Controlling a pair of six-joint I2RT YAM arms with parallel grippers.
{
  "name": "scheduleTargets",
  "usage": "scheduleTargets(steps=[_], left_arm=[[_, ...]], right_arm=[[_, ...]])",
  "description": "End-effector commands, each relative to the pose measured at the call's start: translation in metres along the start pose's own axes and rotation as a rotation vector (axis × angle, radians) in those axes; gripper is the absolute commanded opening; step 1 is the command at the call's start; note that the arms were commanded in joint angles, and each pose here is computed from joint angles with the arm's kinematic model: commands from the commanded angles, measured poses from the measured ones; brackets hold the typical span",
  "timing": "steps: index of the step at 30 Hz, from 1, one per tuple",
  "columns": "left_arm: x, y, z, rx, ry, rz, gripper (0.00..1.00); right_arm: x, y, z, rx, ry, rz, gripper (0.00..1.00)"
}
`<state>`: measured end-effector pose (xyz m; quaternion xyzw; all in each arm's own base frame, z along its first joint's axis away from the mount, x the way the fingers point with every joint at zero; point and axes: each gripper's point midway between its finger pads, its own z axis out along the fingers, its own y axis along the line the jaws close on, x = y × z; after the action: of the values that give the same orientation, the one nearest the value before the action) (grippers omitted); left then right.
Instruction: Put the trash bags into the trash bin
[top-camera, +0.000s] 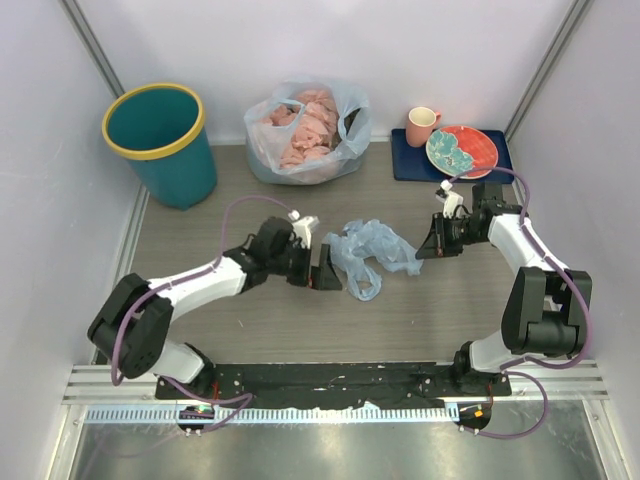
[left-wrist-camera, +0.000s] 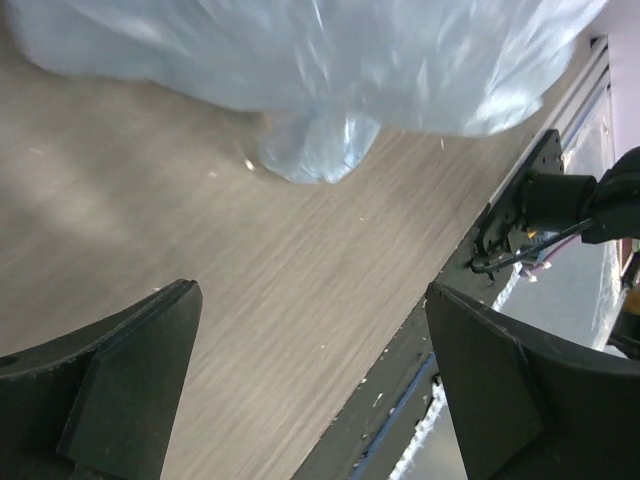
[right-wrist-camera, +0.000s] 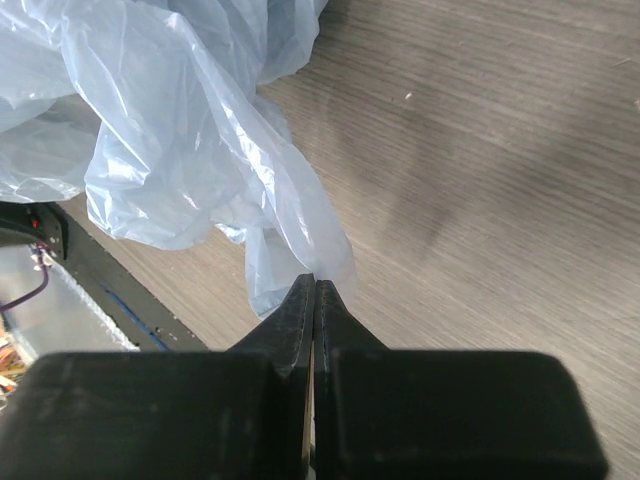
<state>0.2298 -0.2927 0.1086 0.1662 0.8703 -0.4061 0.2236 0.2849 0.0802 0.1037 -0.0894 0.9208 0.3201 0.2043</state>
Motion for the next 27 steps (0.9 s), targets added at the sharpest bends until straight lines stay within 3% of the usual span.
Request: scheduleTargets(steps=[1, 9, 12, 13, 14, 16, 19, 22, 27], left_arm=[[-0.015, -0.018, 0.031, 0.016, -0.132, -0.08, 1.0], [-0.015, -0.008, 0.092, -0.063, -0.189, -0.131, 1.0], [-0.017, 0.014, 0.103, -0.165, -0.18, -0.123, 0.84], [-0.017, 0.019, 0.101, -0.196, -0.153, -0.116, 0.7], [-0.021, 0.027, 0.098, -0.221, -0.149, -0.12, 0.62], [-0.03, 0.037, 0.083, -0.236, -0.12, -0.105, 0.23], [-0.025, 0.05, 0.043, -0.26, 0.008, -0.093, 0.0], [-0.025, 0.045, -0.007, -0.275, 0.13, -0.039, 0.0], [-0.023, 0.04, -0.058, -0.259, 0.335, 0.263, 0.0]], right_arm=[[-0.006, 0.021, -0.007, -0.064, -0.051, 0.012, 0.01], [-0.004, 0.03, -0.007, -0.104, -0.061, 0.045, 0.01], [-0.007, 0.026, -0.008, -0.082, -0.062, 0.04, 0.01], [-0.007, 0.023, -0.009, -0.064, -0.058, 0.039, 0.01], [-0.009, 0.021, -0.011, -0.056, -0.065, 0.017, 0.01], [-0.012, 0.016, -0.02, -0.022, -0.079, 0.0, 0.01], [-0.019, -0.002, -0.032, 0.09, -0.091, -0.044, 0.01], [-0.027, -0.024, -0.049, 0.224, -0.1, -0.125, 0.01], [-0.046, -0.03, -0.066, 0.293, -0.116, -0.219, 0.01]])
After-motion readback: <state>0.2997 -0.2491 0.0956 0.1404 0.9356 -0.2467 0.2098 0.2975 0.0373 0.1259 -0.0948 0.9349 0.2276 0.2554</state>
